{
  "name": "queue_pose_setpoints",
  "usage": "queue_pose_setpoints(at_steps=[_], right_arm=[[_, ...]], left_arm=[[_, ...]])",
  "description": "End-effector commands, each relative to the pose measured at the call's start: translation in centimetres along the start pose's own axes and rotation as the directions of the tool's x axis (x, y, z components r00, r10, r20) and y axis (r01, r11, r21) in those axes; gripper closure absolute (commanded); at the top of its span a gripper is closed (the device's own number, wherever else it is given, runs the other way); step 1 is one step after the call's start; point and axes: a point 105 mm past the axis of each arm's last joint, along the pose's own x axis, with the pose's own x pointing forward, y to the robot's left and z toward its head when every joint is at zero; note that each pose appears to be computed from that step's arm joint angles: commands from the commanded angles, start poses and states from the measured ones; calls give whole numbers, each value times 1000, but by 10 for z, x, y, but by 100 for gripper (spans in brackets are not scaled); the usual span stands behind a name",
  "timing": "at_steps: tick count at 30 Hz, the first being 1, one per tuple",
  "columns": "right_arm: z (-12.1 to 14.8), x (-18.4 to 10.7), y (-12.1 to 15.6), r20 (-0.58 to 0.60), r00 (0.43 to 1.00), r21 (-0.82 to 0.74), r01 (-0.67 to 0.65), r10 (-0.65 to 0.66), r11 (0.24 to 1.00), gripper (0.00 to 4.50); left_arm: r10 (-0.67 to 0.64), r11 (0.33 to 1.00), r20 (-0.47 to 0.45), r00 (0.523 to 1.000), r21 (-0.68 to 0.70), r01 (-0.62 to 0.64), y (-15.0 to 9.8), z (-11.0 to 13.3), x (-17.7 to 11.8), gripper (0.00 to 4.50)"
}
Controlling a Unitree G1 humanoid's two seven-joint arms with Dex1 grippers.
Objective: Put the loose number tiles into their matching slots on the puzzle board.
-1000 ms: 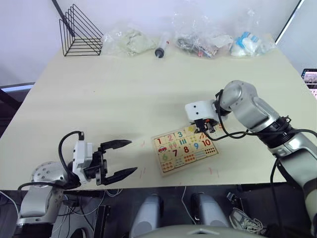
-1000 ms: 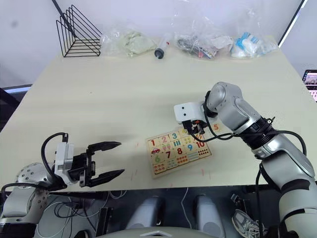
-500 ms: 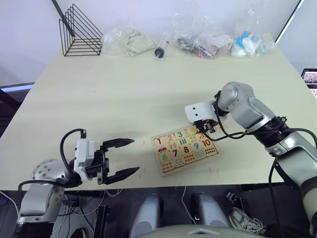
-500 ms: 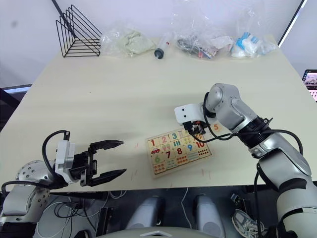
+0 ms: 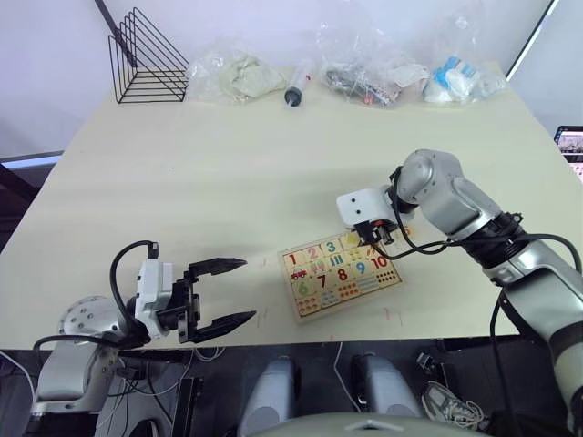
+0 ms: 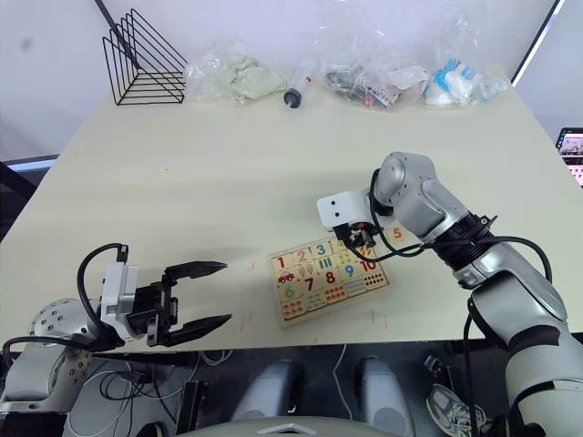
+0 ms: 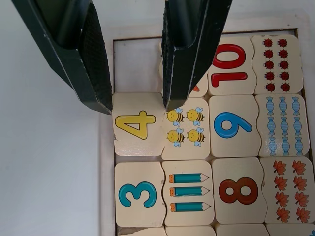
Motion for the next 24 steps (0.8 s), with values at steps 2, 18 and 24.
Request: queue_pose_setpoints(at_steps=[2,18,24], right_arm=[[4,-4,-4,0,1000,-27,23,-23,999,357],[6,2,0,25,1000,-31,-4,4,1000,357],[4,3,-1,23,1000,-37,3,-2,999,357]], left_arm=[[10,999,12,1000,31,-11,0,4,-4,0],[19,999,13,1000,34,-20,0,-3,-7,0],[20,999,11,1000,34,-20,0,-6,-9,0]])
